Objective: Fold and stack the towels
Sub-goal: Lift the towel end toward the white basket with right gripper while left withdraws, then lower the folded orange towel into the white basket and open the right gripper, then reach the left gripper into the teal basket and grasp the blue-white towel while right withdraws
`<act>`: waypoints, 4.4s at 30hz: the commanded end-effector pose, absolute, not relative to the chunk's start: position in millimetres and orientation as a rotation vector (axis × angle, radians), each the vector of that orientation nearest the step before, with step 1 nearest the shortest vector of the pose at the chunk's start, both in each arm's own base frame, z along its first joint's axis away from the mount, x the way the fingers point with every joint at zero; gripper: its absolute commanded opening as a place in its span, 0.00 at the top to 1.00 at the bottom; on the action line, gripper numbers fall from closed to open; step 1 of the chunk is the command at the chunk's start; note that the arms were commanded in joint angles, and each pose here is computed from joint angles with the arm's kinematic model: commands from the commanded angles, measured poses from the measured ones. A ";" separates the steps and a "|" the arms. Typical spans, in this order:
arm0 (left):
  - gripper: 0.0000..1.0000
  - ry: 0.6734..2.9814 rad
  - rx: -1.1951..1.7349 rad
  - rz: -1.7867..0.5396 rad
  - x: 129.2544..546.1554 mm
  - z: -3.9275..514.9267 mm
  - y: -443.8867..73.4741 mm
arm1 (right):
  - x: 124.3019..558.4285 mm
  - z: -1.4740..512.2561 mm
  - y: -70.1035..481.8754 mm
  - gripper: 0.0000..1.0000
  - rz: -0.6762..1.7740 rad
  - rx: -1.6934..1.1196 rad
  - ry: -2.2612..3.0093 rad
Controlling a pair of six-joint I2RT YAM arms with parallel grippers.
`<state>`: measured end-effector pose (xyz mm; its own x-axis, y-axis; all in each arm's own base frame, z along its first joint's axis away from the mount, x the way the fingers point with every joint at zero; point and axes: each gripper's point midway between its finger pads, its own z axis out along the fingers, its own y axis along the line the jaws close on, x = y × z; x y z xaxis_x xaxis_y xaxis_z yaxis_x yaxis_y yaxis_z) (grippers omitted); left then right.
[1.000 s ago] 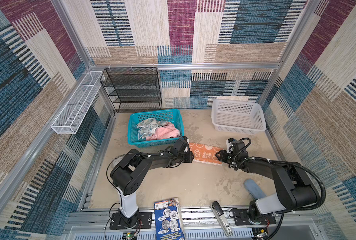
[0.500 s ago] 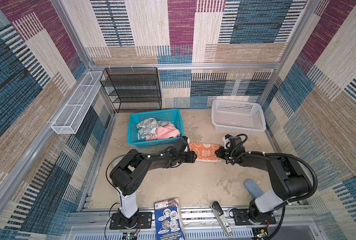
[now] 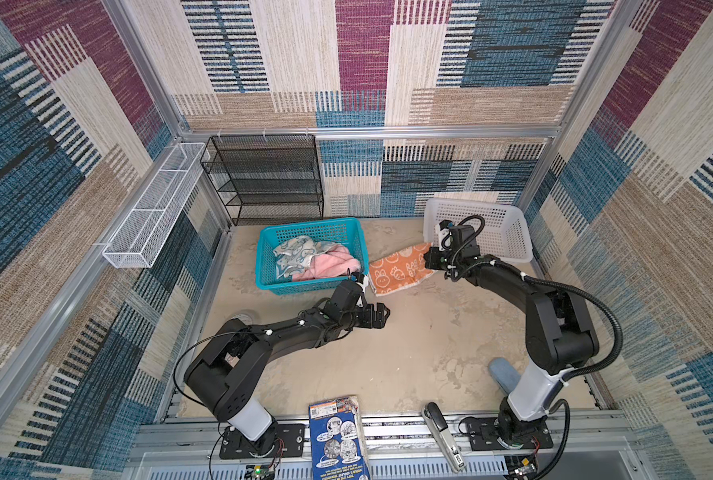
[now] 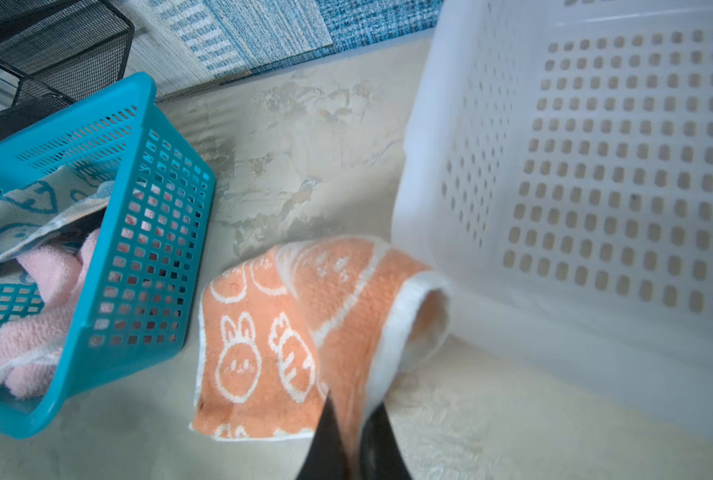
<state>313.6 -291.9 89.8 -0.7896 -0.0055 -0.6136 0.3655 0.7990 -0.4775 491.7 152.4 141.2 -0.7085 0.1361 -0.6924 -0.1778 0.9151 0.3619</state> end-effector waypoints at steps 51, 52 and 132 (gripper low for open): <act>0.04 2.357 0.291 -0.672 312.0 108.0 -272.4 | 587.7 116.7 -135.9 0.96 -0.424 0.346 2.337; 0.04 2.356 0.293 -0.674 312.4 108.3 -273.1 | 589.4 117.8 -136.2 0.93 -0.423 0.351 2.334; 1.00 2.358 -0.174 0.008 481.0 200.6 -79.3 | 357.7 146.2 146.2 0.00 0.541 -0.039 2.222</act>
<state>482.0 -81.7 175.2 -0.7363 -0.1530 -0.6591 -0.1510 0.9867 -0.0604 357.3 146.3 144.2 -0.6618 0.1335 -0.7377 -0.2180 0.9072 0.3598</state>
